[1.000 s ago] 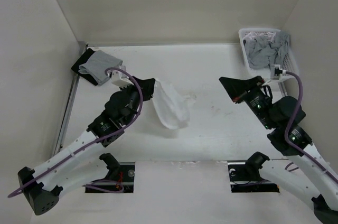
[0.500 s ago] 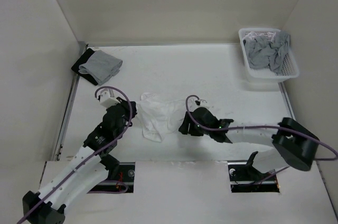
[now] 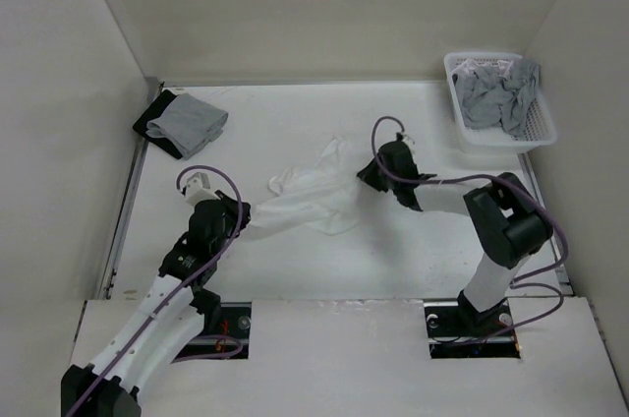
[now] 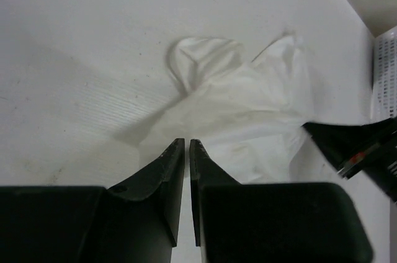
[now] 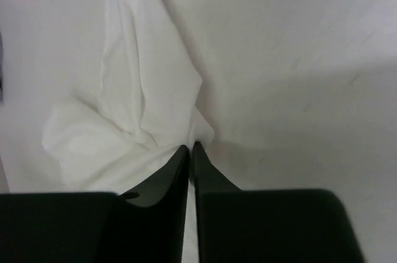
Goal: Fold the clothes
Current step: Flatten the tank top out
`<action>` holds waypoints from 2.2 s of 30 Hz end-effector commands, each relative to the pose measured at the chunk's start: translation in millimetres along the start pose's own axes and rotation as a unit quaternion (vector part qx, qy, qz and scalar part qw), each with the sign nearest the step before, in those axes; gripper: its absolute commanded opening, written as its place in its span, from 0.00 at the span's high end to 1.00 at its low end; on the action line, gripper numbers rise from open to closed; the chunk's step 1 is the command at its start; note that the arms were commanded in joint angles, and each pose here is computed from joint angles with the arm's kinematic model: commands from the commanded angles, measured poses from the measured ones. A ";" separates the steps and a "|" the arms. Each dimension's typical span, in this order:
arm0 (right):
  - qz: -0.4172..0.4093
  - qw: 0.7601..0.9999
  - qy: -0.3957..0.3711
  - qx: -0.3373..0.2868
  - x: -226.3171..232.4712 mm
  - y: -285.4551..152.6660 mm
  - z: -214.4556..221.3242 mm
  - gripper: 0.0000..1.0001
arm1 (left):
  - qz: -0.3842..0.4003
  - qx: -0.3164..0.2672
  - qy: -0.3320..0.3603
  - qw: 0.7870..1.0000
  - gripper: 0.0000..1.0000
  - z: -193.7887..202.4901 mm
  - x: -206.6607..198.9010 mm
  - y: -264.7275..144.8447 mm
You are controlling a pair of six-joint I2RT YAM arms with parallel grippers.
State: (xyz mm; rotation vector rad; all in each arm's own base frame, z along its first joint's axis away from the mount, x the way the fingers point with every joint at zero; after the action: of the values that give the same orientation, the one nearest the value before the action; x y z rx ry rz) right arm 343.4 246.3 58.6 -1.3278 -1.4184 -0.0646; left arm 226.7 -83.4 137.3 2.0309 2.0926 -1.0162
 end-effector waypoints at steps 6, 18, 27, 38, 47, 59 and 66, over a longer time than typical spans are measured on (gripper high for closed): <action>-0.030 0.995 -0.053 -0.080 29.5 -27.7 -86.2 0.50 | 0.012 0.069 0.019 0.997 0.83 40.6 9.2 11.5; 0.038 0.989 -0.033 -0.141 -55.2 -94.3 -85.9 0.50 | 0.069 0.113 0.082 0.988 0.73 67.7 -35.3 20.2; 0.027 0.997 0.015 -0.065 -73.0 -65.3 -68.7 0.53 | 0.076 0.120 0.143 0.979 0.69 94.9 -68.6 25.3; -0.021 0.998 0.059 -0.019 -65.9 -59.1 -60.5 0.62 | 0.078 0.112 0.118 0.984 0.60 87.6 -66.0 35.3; -0.018 0.998 0.065 -0.002 -69.1 -54.8 -54.1 0.72 | 0.072 0.119 0.114 0.984 0.60 89.1 -60.9 40.8; 0.016 0.998 0.023 -0.063 -77.9 -83.2 -61.0 0.95 | 0.119 0.145 0.092 0.978 0.57 92.7 -75.5 40.0; 0.021 0.997 0.015 -0.067 -80.9 -84.2 -59.8 0.95 | 0.121 0.145 0.105 0.976 0.67 95.4 -77.9 37.3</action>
State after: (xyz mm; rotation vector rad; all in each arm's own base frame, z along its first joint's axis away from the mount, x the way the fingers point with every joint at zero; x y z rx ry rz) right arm 300.8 127.0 75.0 -1.4239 -1.3636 -0.1630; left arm 225.5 -189.6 65.2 2.5592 1.8785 -1.2251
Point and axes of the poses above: each gripper's point midway between its finger pads, its own y axis out along the fingers, its own x axis along the line the jaws close on, z = x × y, the point moved 3 cm from there along -y, back along the fingers, and after that the axes turned 11 degrees about y, right-handed, at the moved point
